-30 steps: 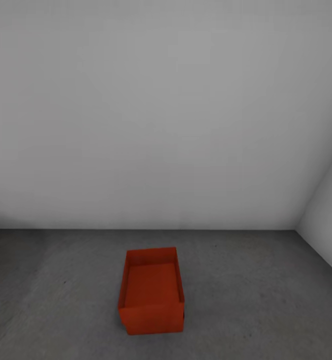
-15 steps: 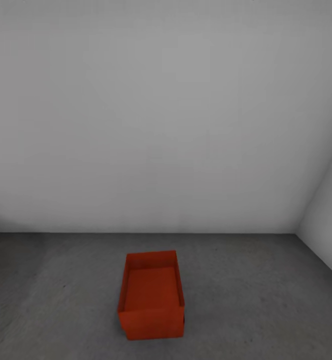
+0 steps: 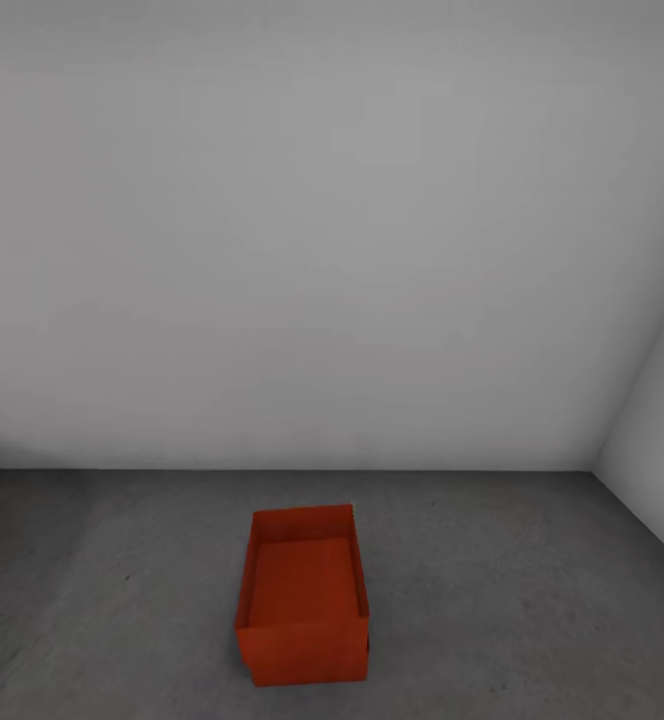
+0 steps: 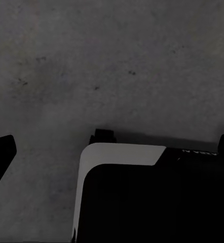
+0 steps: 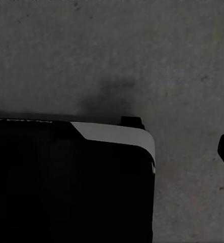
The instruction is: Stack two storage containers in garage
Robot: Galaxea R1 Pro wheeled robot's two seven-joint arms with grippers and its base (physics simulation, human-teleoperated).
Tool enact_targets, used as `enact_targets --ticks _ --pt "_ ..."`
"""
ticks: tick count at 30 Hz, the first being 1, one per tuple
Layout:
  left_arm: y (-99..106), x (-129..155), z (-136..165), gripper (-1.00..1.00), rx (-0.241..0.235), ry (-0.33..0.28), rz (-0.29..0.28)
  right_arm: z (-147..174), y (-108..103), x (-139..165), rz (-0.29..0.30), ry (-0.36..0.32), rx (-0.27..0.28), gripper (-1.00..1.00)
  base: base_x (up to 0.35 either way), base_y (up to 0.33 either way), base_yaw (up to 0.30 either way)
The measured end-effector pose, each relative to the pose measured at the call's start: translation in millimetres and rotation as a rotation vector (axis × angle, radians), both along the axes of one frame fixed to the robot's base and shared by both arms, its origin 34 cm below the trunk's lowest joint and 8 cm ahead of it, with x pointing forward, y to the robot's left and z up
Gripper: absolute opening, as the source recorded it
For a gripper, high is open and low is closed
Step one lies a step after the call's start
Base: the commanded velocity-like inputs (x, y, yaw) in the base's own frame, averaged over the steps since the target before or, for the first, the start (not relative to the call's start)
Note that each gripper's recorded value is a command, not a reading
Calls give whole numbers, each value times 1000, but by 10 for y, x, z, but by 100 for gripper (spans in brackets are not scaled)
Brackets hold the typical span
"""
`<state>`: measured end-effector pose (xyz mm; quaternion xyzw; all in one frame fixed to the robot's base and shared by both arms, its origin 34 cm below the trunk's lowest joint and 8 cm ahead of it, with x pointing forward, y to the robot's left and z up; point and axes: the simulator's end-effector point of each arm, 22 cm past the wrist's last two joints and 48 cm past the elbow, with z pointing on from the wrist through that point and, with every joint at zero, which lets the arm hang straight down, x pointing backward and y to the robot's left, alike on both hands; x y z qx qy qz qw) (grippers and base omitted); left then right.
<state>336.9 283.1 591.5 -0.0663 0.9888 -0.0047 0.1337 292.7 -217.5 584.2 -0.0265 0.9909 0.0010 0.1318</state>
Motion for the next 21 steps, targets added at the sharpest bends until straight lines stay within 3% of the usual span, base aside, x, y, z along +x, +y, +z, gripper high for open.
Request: enact_targets --ticks 6,21 --pt "-12 -72 -13 100 -3 8 -1 4 7 7 0 -2 1 100 0 0 105" --pt "-13 -287 -42 100 -3 30 -2 27 9 60 0 -16 1 100 0 0 207"
